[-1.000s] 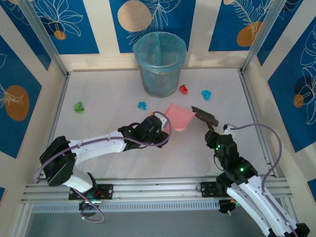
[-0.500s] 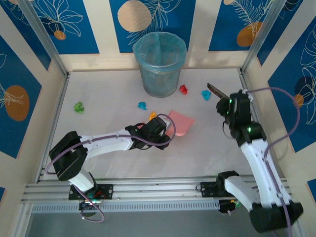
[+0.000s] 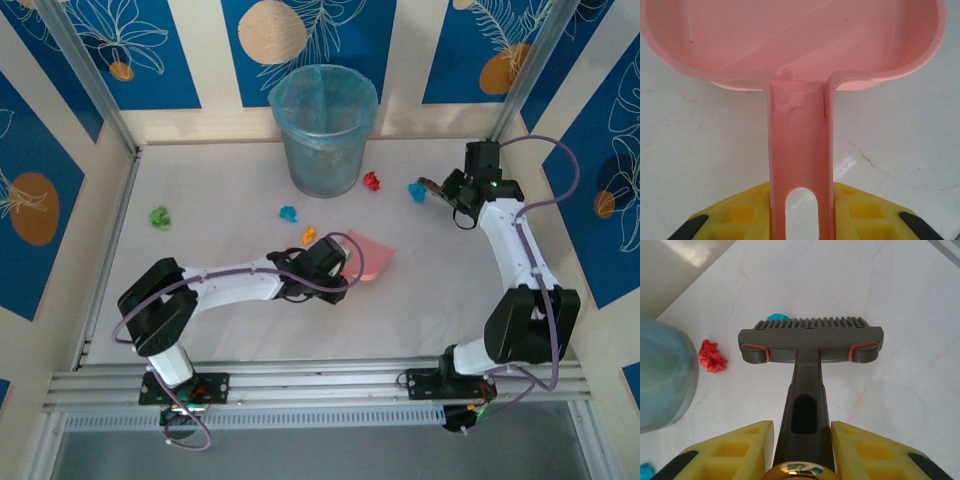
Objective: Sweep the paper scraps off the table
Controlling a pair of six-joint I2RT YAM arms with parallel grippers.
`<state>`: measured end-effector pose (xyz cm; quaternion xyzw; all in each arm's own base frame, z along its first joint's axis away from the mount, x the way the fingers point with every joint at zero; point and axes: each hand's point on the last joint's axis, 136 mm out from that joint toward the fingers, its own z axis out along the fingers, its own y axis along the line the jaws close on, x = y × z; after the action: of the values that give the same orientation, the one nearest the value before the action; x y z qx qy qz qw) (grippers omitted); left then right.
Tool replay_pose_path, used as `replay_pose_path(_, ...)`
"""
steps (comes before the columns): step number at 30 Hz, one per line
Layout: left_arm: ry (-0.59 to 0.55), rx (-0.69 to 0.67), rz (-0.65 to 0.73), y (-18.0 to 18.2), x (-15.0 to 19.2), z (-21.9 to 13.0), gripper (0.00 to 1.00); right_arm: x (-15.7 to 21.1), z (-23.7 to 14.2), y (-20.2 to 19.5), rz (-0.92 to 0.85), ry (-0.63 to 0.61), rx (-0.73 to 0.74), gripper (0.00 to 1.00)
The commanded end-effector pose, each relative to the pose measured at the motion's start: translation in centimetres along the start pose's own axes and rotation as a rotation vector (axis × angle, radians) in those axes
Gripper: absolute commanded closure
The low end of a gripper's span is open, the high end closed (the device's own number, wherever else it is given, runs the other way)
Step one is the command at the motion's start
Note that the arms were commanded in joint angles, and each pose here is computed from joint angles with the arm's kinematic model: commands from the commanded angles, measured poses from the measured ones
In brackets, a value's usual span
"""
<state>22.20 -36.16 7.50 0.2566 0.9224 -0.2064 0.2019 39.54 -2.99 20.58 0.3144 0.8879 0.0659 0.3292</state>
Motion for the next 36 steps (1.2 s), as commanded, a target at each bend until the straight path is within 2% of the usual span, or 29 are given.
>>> replay_pose_path(1,0.017,0.025,0.013,-1.0,-0.3,-0.1,1.00,-1.0,0.7,0.5,-0.023,-0.013,0.007,1.00)
replay_pose_path(7,0.031,0.020,0.025,-1.0,-0.2,-0.1,1.00,2.2,2.6,0.2,-0.104,0.052,0.072,1.00)
replay_pose_path(14,0.049,-0.013,0.028,-0.3,0.0,0.6,1.00,6.5,1.5,-0.5,-0.191,0.074,0.096,1.00)
replay_pose_path(18,0.064,-0.034,0.025,0.2,0.3,1.2,1.00,8.9,-1.1,-1.1,-0.188,0.070,0.073,1.00)
replay_pose_path(23,0.052,-0.063,0.029,0.8,0.0,0.8,1.00,11.6,-6.5,-0.9,-0.191,0.001,0.009,1.00)
replay_pose_path(26,0.045,-0.065,0.031,0.8,-0.1,0.6,1.00,11.4,-10.3,-0.1,-0.171,-0.111,-0.086,1.00)
replay_pose_path(29,0.046,-0.065,0.029,0.8,-0.1,0.7,1.00,10.3,-12.3,0.1,-0.109,-0.195,-0.154,1.00)
replay_pose_path(32,0.059,-0.070,0.029,0.9,0.1,1.1,1.00,9.2,-11.7,1.0,-0.133,-0.239,-0.148,1.00)
replay_pose_path(36,0.073,-0.094,0.034,1.4,0.3,1.7,1.00,8.2,-9.2,2.4,-0.207,-0.202,-0.050,1.00)
